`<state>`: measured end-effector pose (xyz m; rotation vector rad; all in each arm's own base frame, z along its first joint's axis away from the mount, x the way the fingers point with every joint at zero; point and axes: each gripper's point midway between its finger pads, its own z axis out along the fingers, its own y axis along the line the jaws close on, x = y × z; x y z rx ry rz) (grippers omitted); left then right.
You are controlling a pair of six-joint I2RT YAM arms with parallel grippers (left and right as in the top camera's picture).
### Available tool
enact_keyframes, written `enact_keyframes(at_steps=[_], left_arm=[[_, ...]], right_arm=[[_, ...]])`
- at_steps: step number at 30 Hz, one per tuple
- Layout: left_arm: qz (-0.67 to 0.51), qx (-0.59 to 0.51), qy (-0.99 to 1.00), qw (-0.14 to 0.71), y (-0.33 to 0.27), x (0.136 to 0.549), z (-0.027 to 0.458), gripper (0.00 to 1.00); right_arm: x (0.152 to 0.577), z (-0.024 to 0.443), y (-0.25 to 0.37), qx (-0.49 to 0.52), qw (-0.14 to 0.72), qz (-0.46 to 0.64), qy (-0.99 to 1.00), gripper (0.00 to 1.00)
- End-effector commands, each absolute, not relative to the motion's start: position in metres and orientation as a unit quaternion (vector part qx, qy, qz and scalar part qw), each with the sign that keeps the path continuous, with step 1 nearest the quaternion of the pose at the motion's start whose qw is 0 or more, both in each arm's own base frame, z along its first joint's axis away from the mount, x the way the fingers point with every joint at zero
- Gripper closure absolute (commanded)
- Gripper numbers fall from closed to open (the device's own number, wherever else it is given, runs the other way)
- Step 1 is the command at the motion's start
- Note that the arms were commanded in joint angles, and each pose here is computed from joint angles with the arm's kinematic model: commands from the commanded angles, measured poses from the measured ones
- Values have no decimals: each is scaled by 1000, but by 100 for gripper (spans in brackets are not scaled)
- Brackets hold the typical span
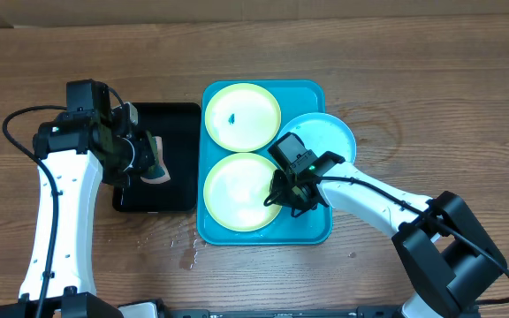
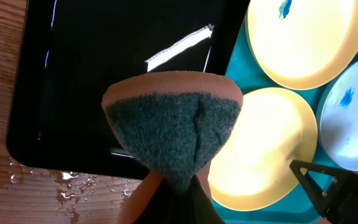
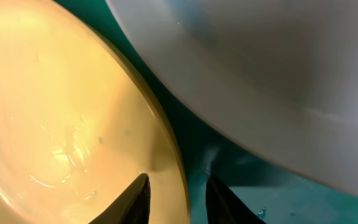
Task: Clean dirty plates on tray and stack at the side
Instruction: 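Move the sponge with the left gripper back over the black tray, then grasp the lower yellow plate rim with the right gripper and lift it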
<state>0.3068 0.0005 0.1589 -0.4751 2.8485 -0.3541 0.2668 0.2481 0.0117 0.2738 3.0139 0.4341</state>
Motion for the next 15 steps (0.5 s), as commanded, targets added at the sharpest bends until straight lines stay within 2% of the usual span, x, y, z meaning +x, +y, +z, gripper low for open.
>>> enact_keyframes(at_steps=[1, 4, 8, 15], left_arm=[[-129, -147, 973, 119, -3, 306, 160, 96], [-129, -146, 974, 120, -3, 306, 160, 96], [-128, -141, 974, 120, -3, 306, 160, 96], [-128, -139, 975, 120, -3, 306, 160, 96]], right_arm=[[268, 11, 249, 90, 49, 142, 984, 73], [270, 11, 250, 90, 52, 145, 984, 80], [269, 11, 250, 90, 50, 144, 984, 96], [268, 11, 251, 89, 46, 145, 984, 96]])
